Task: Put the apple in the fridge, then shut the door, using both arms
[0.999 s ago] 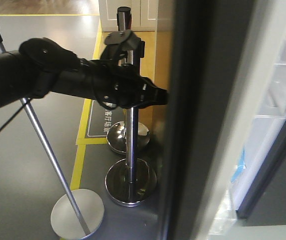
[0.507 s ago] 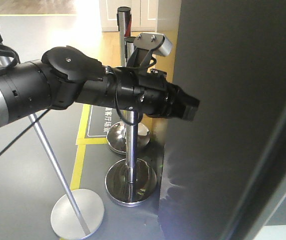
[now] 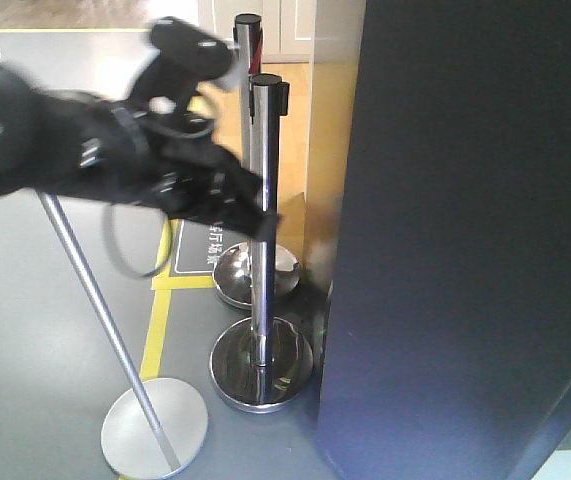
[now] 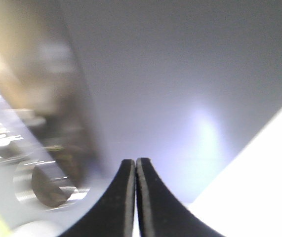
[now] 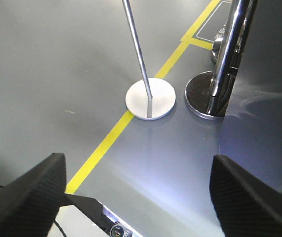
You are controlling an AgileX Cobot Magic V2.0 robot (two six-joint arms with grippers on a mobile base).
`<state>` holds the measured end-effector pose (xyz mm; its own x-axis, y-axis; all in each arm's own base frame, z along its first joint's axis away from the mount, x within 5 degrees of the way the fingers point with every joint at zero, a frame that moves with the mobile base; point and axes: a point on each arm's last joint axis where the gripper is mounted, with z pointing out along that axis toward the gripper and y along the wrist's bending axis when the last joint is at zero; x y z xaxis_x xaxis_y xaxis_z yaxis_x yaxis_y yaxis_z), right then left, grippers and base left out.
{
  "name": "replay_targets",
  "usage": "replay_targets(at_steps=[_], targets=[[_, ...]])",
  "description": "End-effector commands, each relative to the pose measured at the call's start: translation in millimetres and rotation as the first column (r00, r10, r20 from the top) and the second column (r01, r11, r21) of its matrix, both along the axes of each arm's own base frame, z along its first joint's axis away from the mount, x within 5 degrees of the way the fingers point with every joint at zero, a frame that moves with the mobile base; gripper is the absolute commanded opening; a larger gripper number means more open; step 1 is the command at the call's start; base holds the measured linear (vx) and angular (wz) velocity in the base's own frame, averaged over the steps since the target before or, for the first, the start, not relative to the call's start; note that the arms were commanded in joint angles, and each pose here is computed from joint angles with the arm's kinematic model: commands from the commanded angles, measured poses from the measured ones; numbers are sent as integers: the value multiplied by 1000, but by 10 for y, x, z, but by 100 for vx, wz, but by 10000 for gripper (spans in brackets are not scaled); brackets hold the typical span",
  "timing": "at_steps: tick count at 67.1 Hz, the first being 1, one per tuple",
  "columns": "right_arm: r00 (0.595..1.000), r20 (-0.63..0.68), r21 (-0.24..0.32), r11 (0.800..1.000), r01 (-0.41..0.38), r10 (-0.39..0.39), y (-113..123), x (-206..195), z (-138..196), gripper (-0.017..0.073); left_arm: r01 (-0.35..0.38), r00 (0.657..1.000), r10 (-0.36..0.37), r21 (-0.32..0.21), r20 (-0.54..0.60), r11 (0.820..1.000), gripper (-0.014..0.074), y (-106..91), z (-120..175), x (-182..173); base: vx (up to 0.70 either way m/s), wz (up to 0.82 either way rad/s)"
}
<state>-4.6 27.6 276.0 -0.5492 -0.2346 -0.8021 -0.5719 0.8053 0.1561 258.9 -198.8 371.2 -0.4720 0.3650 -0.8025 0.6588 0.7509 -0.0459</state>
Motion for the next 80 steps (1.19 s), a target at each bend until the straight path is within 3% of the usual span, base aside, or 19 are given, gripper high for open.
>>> replay_targets(at_steps=[1,13,28,44,53,67,73,80], targets=[[998,58,40,999,8,-11,16,36,110,569,-61,991,70,-78,116,995,-6,199,202,-180,0,0],[996,91,57,998,20,-25,16,58,138,569,-147,985,148,-26,85,989,-6,490,-77,-456,0,0],[985,159,45,997,56,-62,-16,106,174,563,-270,961,271,-27,58,962,-6,783,-306,-715,0,0],[969,189,83,986,147,-161,-67,162,214,478,-281,958,280,4,64,960,-6,849,-418,-772,0,0],[950,229,112,975,190,-211,-68,269,278,375,-281,958,280,3,64,960,-6,851,-416,-774,0,0],[954,194,17,973,228,-227,-8,588,266,99,-281,958,280,3,64,960,-6,851,-416,-774,0,0],[948,214,2,970,242,-237,25,739,281,-10,-281,958,280,3,64,960,-6,851,-416,-774,0,0],[926,279,-3,964,264,-253,62,945,321,-10,-281,958,280,3,64,960,-6,851,-416,-774,0,0]])
